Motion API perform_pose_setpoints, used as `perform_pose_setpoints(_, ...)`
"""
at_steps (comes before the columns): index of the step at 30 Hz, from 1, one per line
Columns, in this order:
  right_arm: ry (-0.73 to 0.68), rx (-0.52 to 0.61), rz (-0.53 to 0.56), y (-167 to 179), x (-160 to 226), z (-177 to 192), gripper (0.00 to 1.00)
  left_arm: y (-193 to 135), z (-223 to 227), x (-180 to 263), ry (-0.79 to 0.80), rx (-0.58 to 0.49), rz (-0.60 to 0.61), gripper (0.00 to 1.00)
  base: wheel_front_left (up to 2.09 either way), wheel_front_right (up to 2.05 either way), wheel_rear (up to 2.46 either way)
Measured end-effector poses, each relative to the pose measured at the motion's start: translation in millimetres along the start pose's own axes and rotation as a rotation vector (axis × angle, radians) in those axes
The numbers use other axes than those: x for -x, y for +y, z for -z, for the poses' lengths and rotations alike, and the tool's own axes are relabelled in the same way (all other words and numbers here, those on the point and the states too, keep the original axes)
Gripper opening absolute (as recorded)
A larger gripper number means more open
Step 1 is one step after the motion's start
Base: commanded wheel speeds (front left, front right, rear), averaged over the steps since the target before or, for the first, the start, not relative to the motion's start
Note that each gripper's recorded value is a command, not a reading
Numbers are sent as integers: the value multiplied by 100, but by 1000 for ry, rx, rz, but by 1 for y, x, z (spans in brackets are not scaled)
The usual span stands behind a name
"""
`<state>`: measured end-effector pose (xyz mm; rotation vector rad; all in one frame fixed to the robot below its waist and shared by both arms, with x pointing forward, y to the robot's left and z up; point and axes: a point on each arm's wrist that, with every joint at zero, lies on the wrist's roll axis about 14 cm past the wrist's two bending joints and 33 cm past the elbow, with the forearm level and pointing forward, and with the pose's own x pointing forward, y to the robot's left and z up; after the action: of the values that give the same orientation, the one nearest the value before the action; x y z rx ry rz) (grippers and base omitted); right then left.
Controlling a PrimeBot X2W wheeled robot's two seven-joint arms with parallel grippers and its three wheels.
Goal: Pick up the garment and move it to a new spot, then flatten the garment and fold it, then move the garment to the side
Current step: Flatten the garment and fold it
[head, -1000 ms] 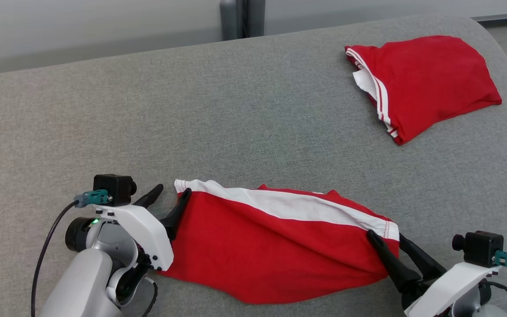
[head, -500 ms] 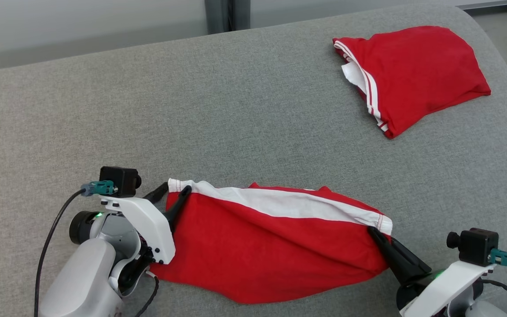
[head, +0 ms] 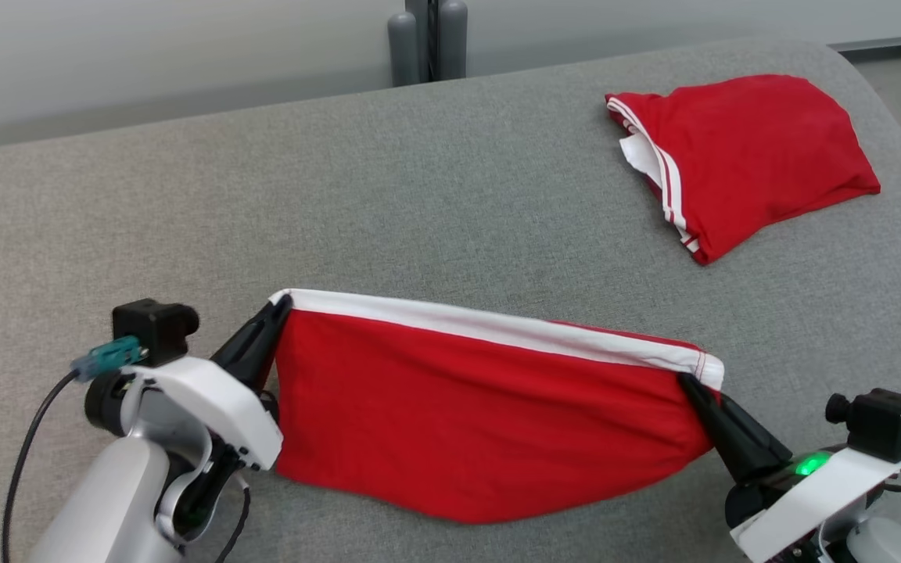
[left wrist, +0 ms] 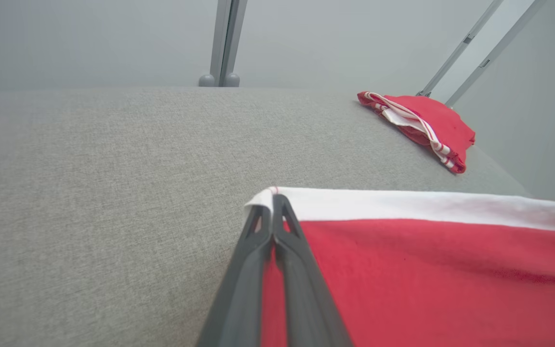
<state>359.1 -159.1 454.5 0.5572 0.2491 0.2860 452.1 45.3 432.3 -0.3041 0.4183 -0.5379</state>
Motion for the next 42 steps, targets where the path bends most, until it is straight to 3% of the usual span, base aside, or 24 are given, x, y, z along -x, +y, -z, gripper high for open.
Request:
perform_pose_setpoints(8, -108, 78, -62, 18, 4, -34, 0, 2, -32, 50, -159, -31, -66, 0, 0, 0, 0)
perform_pose_setpoints(15, -185, 113, -98, 30, 7, -57, 0, -15, -59, 86, -250, -34, -68, 0, 0, 0, 0)
perform_pose_setpoints(19, -195, 145, -114, 34, -1, -65, 0, -13, -71, 90, -255, -106, -77, 0, 0, 0, 0)
perform_pose_setpoints(25, -227, 191, -162, 45, -40, -98, 0, -7, -112, 65, -297, -180, -46, 0, 0, 0, 0)
perform_pose_setpoints(29, -259, 245, -207, 53, -89, -136, 0, 6, -159, 29, -363, -242, -13, 0, 0, 0, 0)
perform_pose_setpoints(42, -376, 394, -267, 61, -227, -219, 0, 61, -267, -73, -463, -404, -63, 0, 0, 0, 0)
